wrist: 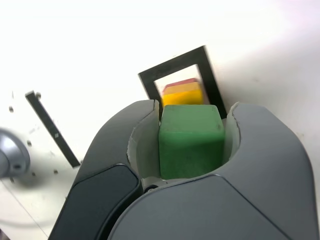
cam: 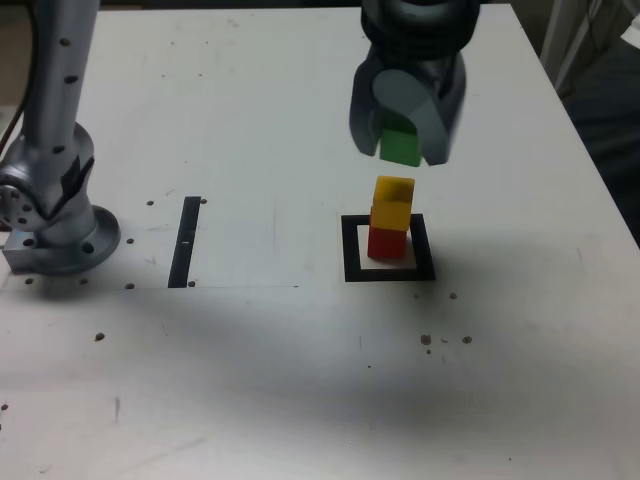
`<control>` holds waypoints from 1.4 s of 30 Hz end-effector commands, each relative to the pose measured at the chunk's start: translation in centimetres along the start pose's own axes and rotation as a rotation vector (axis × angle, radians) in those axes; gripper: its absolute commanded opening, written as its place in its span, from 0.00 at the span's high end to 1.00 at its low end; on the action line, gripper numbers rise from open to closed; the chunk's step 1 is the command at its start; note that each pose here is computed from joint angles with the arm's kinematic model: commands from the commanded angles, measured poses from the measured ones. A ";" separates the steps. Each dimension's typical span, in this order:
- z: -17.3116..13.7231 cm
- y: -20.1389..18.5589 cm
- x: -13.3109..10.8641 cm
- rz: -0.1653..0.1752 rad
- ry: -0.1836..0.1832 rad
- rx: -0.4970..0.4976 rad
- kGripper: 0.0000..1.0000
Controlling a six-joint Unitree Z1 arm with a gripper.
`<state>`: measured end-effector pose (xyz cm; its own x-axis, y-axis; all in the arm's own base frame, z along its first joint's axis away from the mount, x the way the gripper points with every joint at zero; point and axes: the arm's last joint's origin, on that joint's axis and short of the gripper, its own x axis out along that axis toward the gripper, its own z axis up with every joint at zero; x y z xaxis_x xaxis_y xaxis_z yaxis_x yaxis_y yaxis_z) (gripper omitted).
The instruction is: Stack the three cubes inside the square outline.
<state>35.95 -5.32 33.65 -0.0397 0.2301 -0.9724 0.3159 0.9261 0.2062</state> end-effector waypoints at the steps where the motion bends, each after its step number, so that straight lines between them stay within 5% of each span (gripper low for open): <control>1: -0.3 0.3 0.1 -0.017 0.003 -0.032 0.67; 12: -0.4 0.7 1.7 -0.060 0.039 -0.125 0.67; 33: 0.8 0.8 3.5 -0.104 0.067 -0.132 0.66; 38: 0.9 0.8 3.8 -0.109 0.074 -0.129 0.59; 42: 1.0 0.9 4.2 -0.116 0.084 -0.125 0.37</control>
<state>36.96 -3.91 29.90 -0.1448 0.1407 -0.9794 0.1856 0.9761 0.1128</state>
